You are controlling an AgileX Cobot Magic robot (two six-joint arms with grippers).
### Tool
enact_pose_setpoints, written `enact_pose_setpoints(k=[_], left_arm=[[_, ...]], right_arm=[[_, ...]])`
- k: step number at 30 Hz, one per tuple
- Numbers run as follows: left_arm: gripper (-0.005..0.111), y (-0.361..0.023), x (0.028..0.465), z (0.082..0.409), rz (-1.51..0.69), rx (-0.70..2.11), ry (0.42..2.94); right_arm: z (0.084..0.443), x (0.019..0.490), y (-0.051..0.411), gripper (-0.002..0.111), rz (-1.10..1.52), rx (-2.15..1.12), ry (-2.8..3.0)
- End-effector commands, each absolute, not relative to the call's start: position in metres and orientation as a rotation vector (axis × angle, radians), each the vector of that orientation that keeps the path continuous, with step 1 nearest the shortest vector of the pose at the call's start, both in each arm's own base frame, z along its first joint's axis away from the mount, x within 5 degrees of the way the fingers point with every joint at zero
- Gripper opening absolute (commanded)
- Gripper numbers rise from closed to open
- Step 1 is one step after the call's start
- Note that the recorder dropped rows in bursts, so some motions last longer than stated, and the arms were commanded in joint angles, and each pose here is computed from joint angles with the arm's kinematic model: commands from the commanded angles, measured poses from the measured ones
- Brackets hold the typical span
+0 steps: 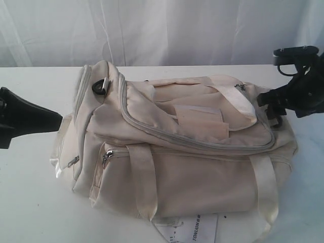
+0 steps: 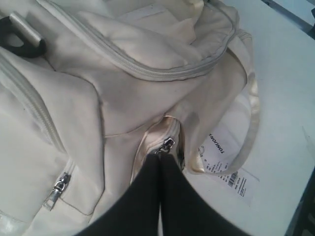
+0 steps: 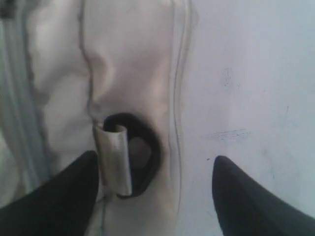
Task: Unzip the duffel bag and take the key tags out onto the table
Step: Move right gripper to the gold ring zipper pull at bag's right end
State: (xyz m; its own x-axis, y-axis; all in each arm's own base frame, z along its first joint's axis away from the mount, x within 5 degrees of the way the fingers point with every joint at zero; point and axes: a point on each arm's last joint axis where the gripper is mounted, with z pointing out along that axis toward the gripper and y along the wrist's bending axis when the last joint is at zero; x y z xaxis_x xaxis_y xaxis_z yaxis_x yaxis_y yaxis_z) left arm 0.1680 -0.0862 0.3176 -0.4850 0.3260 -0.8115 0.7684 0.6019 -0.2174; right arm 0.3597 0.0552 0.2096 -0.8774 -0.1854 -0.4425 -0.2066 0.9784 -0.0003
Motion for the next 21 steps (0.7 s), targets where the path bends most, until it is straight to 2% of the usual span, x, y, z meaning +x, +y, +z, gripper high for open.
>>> enact_pose_setpoints(k=[1, 3, 5, 10, 13, 17, 19, 21], left_arm=[[0.000, -0.089, 0.165, 0.322, -0.796, 0.888, 2.039], [0.000, -0.090, 0.165, 0.322, -0.801, 0.890, 2.031], [0.000, -0.090, 0.165, 0.322, -0.799, 0.897, 2.026], [0.000, -0.090, 0.165, 0.322, -0.800, 0.901, 2.025], [0.000, -0.090, 0.165, 0.322, -0.800, 0.901, 2.025], [0.000, -0.090, 0.165, 0.322, -0.800, 0.901, 2.025], [0.000, -0.090, 0.165, 0.322, -0.800, 0.901, 2.025], [0.000, -0.090, 0.165, 0.322, -0.800, 0.901, 2.025]], right_arm=[[0.185, 0.369, 0.052, 0.062, 0.076, -0.273, 2.722], [0.176, 0.370, 0.057, 0.061, 0.151, -0.272, 2.747], [0.169, 0.369, 0.063, 0.056, 0.251, -0.285, 2.765], [0.170, 0.366, 0.072, 0.024, 0.388, -0.348, 2.782], [0.179, 0.366, 0.069, 0.016, 0.352, -0.397, 2.783], [0.197, 0.368, 0.058, 0.021, 0.244, -0.311, 2.808], [0.209, 0.370, 0.053, 0.032, 0.198, -0.296, 2.788], [0.219, 0.370, 0.051, 0.048, 0.195, -0.280, 2.753]])
